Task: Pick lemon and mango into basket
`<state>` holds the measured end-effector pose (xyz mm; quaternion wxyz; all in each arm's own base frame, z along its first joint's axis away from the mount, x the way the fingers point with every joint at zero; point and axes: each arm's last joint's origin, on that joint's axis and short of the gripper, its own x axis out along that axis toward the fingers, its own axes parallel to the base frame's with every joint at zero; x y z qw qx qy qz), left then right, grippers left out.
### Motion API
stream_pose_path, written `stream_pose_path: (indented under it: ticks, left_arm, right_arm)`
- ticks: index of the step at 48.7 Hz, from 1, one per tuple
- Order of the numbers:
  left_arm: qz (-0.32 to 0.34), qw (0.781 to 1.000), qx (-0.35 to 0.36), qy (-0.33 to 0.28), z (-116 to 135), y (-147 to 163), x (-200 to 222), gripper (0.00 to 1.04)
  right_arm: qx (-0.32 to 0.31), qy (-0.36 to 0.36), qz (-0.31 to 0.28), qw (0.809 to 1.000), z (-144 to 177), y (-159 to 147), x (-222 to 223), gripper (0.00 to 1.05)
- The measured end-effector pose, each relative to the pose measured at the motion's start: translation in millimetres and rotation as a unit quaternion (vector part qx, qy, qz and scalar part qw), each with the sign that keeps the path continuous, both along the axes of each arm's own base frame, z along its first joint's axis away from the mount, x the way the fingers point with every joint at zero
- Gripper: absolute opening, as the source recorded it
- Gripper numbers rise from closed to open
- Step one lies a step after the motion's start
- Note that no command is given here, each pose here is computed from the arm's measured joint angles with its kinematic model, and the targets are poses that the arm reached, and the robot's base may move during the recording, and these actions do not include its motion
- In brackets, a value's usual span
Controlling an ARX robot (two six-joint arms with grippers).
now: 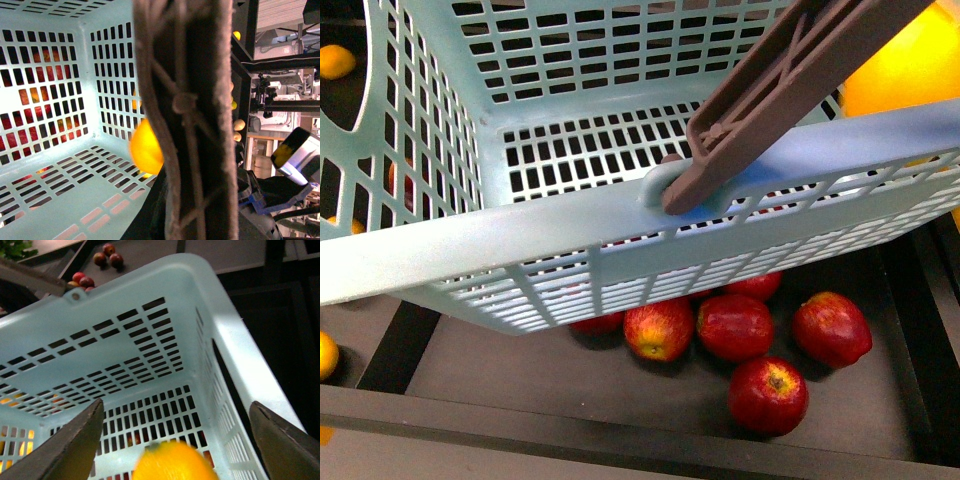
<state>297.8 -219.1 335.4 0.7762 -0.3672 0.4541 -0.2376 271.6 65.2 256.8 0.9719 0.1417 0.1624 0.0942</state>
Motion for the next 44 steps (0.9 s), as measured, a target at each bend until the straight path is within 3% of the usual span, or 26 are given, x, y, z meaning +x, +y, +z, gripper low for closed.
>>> stream_pose_path:
  ticks: [2,15,22,36,40,44]
  left_arm:
    - [0.0,1.0,0.0,0.0,0.0,0.0,0.0,0.06]
    - [0.001,1.0,0.003,-0.001,-1.4,-0.4,0.8,0.06]
    - [0.001,1.0,0.003,-0.001,-1.4,-0.1,1.0,0.06]
    - [0.0,1.0,0.004,-0.001,-1.6,-1.1,0.6,0.06]
    - [0.0,1.0,0.004,0.0,-1.7,-1.1,0.5,0.06]
    - [0.0,1.0,0.003,0.0,-1.7,-1.1,0.5,0.06]
  right_arm:
    - [0.002,-0.002,-0.014,1.0,1.2,-3.8,1.1,0.97]
    - [-0.017,-0.035,-0.163,0.986,21.6,-44.7,-20.9,0.96]
    - [-0.086,-0.165,-0.11,0.976,14.4,-64.9,-50.4,0.71]
    - [-0.134,-0.159,-0.094,0.974,-39.2,-64.8,-90.7,0.13]
    - [-0.137,-0.158,-0.094,0.973,-45.3,-64.8,-96.4,0.03]
    - [-0.139,-0.157,-0.093,0.973,-51.7,-64.9,-102.8,0.02]
